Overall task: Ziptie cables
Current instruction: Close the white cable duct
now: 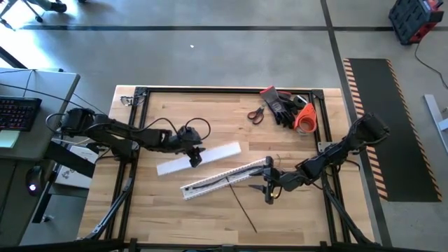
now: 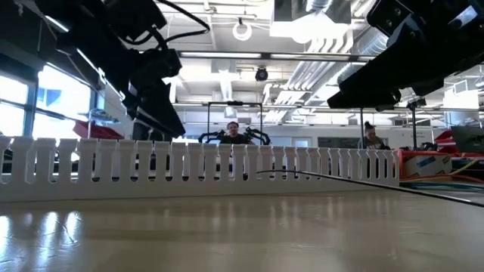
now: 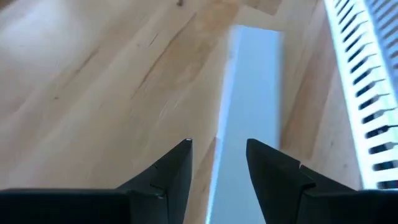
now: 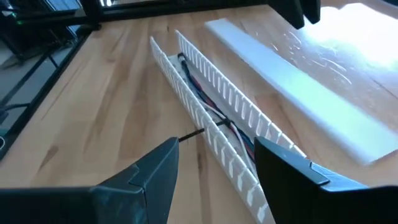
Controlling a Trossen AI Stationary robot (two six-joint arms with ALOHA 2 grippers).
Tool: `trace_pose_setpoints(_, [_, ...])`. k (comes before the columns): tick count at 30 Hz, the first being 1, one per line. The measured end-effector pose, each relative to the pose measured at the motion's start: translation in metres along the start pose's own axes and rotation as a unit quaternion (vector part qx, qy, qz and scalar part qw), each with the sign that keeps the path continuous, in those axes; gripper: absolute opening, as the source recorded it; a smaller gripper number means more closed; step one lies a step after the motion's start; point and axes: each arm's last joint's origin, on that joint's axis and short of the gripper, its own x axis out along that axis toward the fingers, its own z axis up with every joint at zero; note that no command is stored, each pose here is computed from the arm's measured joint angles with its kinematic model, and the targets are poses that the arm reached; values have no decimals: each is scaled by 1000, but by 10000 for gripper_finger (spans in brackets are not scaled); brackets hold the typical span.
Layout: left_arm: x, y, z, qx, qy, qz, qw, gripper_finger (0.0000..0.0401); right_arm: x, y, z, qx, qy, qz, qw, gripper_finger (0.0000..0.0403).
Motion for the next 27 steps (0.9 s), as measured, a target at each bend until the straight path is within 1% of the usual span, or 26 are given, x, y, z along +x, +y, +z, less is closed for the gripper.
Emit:
trace_pose_setpoints(2, [-3, -4, 2, 2, 4, 15, 1000, 136, 3, 0, -2, -4, 0, 0, 1000, 195])
trace_pose_setpoints(6, [-17, -20, 0, 13, 16, 73, 997, 136, 16, -8, -2, -10, -13, -15, 1000, 195])
trace_pose_setpoints(9, [-30, -36, -1, 8, 1, 95, 995, 136, 31, -17, 9, -36, -15, -16, 999, 195])
trace_pose_setpoints(11, [-38, -48, -2, -1, -14, 91, 996, 136, 40, -23, 23, -55, -26, -3, 998, 195])
trace_pose_setpoints(14, [-49, -65, -7, -12, -35, 68, 997, 135, 52, -31, 47, -75, -33, 11, 997, 203])
trace_pose_setpoints(17, [-58, -77, -16, -16, -50, 56, 997, 135, 61, -39, 71, -96, -32, 16, 995, 222])
trace_pose_setpoints(20, [-64, -87, -27, -22, -52, 43, 997, 135, 72, -42, 85, -100, -18, 22, 995, 249])
trace_pose_setpoints(24, [-63, -96, -41, -29, -49, 43, 997, 135, 96, -44, 86, -105, 11, 19, 994, 277])
trace_pose_setpoints(27, [-56, -101, -51, -31, -42, 56, 997, 135, 120, -50, 78, -118, 40, 18, 992, 283])
